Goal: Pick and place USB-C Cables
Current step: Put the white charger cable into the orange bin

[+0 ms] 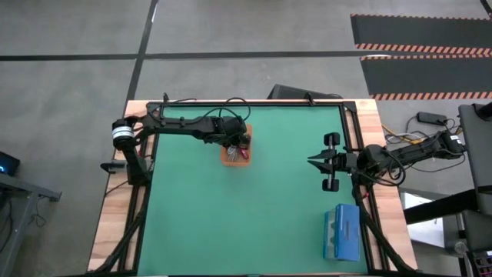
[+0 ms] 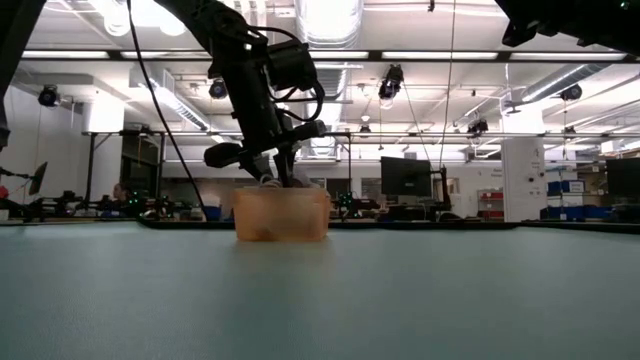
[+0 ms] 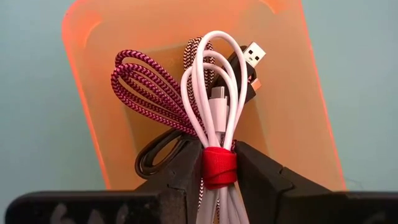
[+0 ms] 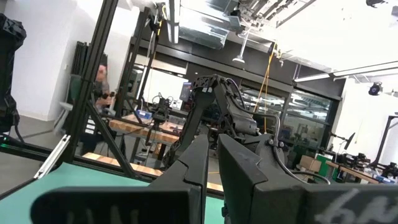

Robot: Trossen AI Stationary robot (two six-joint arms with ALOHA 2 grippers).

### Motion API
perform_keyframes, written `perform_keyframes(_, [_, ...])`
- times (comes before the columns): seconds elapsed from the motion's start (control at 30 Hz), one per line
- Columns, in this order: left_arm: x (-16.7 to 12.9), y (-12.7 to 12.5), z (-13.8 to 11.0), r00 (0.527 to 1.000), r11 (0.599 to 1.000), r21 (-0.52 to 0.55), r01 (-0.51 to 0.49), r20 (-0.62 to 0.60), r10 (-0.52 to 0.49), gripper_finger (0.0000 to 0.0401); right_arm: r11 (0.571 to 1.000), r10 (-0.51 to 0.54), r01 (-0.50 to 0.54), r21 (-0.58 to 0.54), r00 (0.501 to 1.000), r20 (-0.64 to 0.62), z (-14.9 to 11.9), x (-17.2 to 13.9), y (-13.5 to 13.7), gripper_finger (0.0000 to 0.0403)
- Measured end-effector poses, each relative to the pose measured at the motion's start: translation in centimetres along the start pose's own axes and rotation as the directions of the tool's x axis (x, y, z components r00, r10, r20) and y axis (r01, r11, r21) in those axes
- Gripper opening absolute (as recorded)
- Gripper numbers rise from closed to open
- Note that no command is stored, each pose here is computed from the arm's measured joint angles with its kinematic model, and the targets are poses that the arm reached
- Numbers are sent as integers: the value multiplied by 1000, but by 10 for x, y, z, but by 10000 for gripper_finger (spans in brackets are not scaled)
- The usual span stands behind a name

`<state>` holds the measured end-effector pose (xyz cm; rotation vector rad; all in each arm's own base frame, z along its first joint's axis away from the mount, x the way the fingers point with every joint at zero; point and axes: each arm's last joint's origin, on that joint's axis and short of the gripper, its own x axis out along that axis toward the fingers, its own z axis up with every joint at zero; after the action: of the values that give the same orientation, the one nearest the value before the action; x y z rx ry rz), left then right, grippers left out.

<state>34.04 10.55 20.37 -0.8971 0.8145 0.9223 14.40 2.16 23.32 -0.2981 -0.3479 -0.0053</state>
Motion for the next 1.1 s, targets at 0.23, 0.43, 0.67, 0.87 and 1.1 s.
perform_keyframes(0.23, [0, 0, 0, 1000, 1000, 0, 1, -2, -1, 80, 1000, 0, 0, 0, 1000, 0, 0, 0, 0, 28])
perform_keyframes(0.43, [0, 0, 0, 1000, 1000, 0, 1, -2, -1, 80, 1000, 0, 0, 0, 1000, 0, 0, 0, 0, 28])
perform_keyframes(0.67, [0, 0, 0, 1000, 1000, 0, 2, -3, -2, 80, 1000, 0, 0, 0, 1000, 0, 0, 0, 0, 28])
perform_keyframes(0.87, [0, 0, 0, 1000, 1000, 1, 7, -10, -7, 80, 1000, 0, 0, 0, 1000, 0, 0, 0, 0, 28])
perform_keyframes(1.1, [0, 0, 0, 1000, 1000, 1, 10, -15, -10, 80, 1000, 0, 0, 0, 1000, 0, 0, 0, 0, 28])
